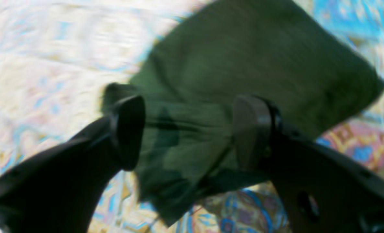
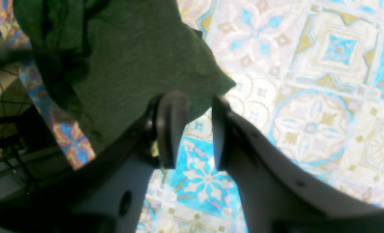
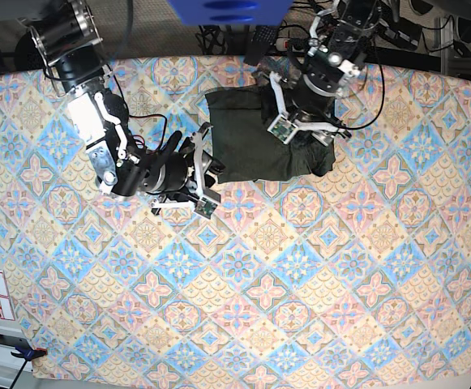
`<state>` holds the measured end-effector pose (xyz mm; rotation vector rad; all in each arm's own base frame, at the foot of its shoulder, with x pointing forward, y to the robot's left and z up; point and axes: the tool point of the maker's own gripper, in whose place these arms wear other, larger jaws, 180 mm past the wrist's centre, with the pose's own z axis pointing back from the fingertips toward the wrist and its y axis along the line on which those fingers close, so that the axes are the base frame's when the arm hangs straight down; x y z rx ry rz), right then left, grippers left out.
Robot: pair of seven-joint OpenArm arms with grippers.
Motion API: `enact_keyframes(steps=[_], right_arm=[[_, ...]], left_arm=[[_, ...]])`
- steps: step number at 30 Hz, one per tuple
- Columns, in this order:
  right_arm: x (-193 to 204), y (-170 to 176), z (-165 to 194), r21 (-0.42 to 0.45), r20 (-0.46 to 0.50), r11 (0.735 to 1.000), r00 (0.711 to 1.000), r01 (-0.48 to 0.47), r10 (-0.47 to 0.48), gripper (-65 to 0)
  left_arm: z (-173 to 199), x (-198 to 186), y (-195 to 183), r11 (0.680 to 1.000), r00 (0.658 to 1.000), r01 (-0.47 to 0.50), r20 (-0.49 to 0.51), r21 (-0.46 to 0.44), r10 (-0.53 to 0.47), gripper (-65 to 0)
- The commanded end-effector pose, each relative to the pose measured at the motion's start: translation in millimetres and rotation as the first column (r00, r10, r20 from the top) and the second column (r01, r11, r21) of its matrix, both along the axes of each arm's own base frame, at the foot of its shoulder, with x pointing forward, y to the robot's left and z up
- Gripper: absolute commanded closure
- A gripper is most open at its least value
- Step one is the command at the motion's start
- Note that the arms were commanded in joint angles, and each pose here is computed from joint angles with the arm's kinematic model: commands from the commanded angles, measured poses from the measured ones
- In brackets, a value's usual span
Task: Fold the T-shirt properly
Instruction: 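Pull the grasped bundle edge outward with the left gripper, then release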
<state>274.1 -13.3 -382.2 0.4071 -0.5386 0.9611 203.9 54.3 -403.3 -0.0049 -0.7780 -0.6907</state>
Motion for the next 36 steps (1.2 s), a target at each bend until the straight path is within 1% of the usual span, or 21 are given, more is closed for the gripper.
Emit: enact_keyframes(steps=[1, 6, 8, 9, 11, 12, 13, 15, 18, 20, 23, 26, 28, 30, 34, 36], right_arm=[[10, 3, 14, 0.031, 0.044, 1.000, 0.999, -0.004, 0.003, -17.1], [10, 3, 14, 0.031, 0.044, 1.000, 0.999, -0.004, 0.003, -17.1], [10, 3, 14, 0.031, 0.044, 1.000, 0.999, -0.004, 0.003, -17.1], [10, 3, 14, 0.031, 0.044, 1.000, 0.999, -0.004, 0.003, -17.1], [10, 3, 14, 0.031, 0.044, 1.000, 0.999, -0.004, 0.003, -17.1], [11, 3, 14, 0.031, 0.045, 1.000, 0.999, -0.004, 0.003, -17.1], [11, 3, 14, 0.031, 0.045, 1.000, 0.999, -0.004, 0.003, -17.1], [11, 3, 14, 0.030, 0.045, 1.000, 0.999, -0.004, 0.002, -17.1], [11, 3, 14, 0.030, 0.045, 1.000, 0.999, -0.004, 0.002, -17.1], [11, 3, 13, 0.030, 0.042, 1.000, 0.999, -0.002, 0.001, -17.1], [11, 3, 13, 0.030, 0.042, 1.000, 0.999, -0.002, 0.001, -17.1], [11, 2, 13, 0.030, 0.041, 1.000, 0.999, -0.002, 0.000, -17.1], [11, 2, 13, 0.028, 0.041, 1.000, 0.999, -0.002, 0.000, -17.1], [11, 2, 13, 0.028, 0.041, 1.000, 0.999, -0.002, 0.000, -17.1], [11, 3, 12, 0.029, 0.040, 1.000, 0.999, -0.001, 0.000, -17.1], [11, 3, 12, 0.029, 0.040, 1.000, 0.999, -0.001, 0.000, -17.1]], left_arm=[[4, 7, -3, 1.000, 0.999, 0.007, 0.032, 0.003, -0.008, -41.8], [-10, 4, -4, 0.999, 1.000, 0.026, 0.004, 0.029, -0.026, -38.1], [-15, 4, -3, 0.999, 1.000, 0.027, -0.007, 0.036, -0.026, -35.3], [-18, 5, -2, 0.999, 1.000, 0.026, -0.012, 0.041, -0.026, -32.9], [-21, 4, -1, 0.999, 0.999, 0.026, -0.020, 0.047, -0.025, -26.6], [-21, 4, 0, 0.998, 0.999, 0.027, -0.018, 0.051, -0.026, -22.2], [-20, 4, 0, 0.998, 1.000, 0.026, -0.015, 0.050, -0.025, -16.1], [-19, 5, 1, 0.999, 1.000, 0.022, -0.012, 0.049, -0.022, -7.2], [-14, 9, 4, 0.999, 1.000, 0.013, 0.002, 0.048, -0.013, 0.0], [-10, 11, 21, 0.997, 0.998, -0.065, 0.019, 0.049, 0.064, 0.0], [-9, 12, 46, 0.983, 0.985, -0.169, 0.038, 0.065, 0.167, 0.0], [-13, 3, 70, 0.959, 0.962, -0.275, 0.025, 0.071, 0.274, 0.0], [-15, -2, 83, 0.936, 0.937, -0.349, 0.008, 0.046, 0.349, 0.0], [-18, -9, 93, 0.908, 0.908, -0.418, -0.032, 0.004, 0.418, 0.0], [-20, -12, 99, 0.864, 0.867, -0.496, -0.103, -0.090, 0.488, 0.0], [-20, -13, 98, 0.847, 0.855, -0.516, -0.128, -0.126, 0.502, 0.0]])
